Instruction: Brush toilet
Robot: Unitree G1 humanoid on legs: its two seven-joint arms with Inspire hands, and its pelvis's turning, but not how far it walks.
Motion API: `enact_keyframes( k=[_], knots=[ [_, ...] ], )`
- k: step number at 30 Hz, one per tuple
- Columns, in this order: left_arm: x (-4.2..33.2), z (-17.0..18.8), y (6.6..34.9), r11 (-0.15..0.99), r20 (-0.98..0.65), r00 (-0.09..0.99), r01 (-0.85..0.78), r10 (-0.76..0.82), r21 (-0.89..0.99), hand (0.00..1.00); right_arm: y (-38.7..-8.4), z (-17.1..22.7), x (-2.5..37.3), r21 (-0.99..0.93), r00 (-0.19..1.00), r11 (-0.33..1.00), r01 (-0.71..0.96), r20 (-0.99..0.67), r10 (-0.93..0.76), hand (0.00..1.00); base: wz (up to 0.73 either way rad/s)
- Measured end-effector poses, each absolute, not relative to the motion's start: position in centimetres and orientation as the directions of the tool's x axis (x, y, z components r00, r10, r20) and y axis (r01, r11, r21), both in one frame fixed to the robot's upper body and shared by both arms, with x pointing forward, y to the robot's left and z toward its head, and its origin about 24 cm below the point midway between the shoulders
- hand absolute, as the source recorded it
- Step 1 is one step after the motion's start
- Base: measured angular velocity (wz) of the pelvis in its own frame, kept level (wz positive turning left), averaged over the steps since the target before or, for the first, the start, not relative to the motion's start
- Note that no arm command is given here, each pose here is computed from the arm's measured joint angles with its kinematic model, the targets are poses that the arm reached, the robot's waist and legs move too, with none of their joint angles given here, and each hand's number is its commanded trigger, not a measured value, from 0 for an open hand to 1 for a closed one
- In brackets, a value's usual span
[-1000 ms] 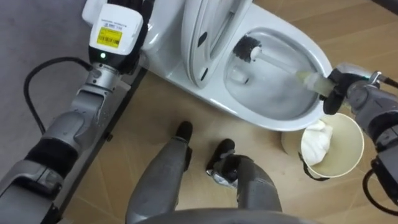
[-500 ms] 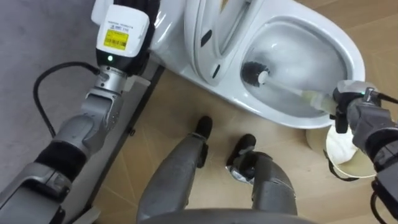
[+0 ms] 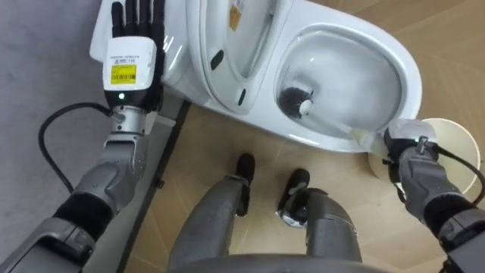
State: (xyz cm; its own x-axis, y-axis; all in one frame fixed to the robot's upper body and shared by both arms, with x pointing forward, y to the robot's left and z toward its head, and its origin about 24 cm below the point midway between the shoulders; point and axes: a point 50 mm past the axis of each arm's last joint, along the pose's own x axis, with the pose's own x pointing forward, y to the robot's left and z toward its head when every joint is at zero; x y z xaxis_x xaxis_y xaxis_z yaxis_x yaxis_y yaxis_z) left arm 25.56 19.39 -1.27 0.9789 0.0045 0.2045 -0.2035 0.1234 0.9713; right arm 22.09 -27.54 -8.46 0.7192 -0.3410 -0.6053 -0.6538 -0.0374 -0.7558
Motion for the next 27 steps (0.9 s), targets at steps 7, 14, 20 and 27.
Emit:
enact_keyframes(
  k=[7, 14, 20, 27],
  knots=[
    [25.6, -1.3, 19.2, 0.141, 0.217, 0.976, -0.218, 0.021, 0.966, 0.00, -28.9, -7.8, 22.5, -0.777, 0.738, -0.044, -0.628, -0.577, -0.349, 1.00, 0.03],
    [27.3, 0.3, 18.7, 0.147, 0.264, 0.964, -0.256, -0.035, 0.955, 0.00, -29.3, -5.1, 26.7, -0.825, 0.748, 0.159, -0.543, -0.560, -0.356, 1.00, -0.06],
    [28.2, 2.4, 19.9, 0.104, 0.317, 0.944, -0.308, -0.091, 0.946, 0.00, -29.4, -0.8, 30.9, -0.889, 0.812, 0.229, -0.396, -0.455, -0.366, 1.00, 0.06],
    [28.3, 3.0, 19.8, 0.065, 0.335, 0.934, -0.329, -0.126, 0.942, 0.00, -30.7, 0.5, 31.2, -0.905, 0.825, 0.202, -0.374, -0.424, -0.373, 1.00, -0.02]
  ],
)
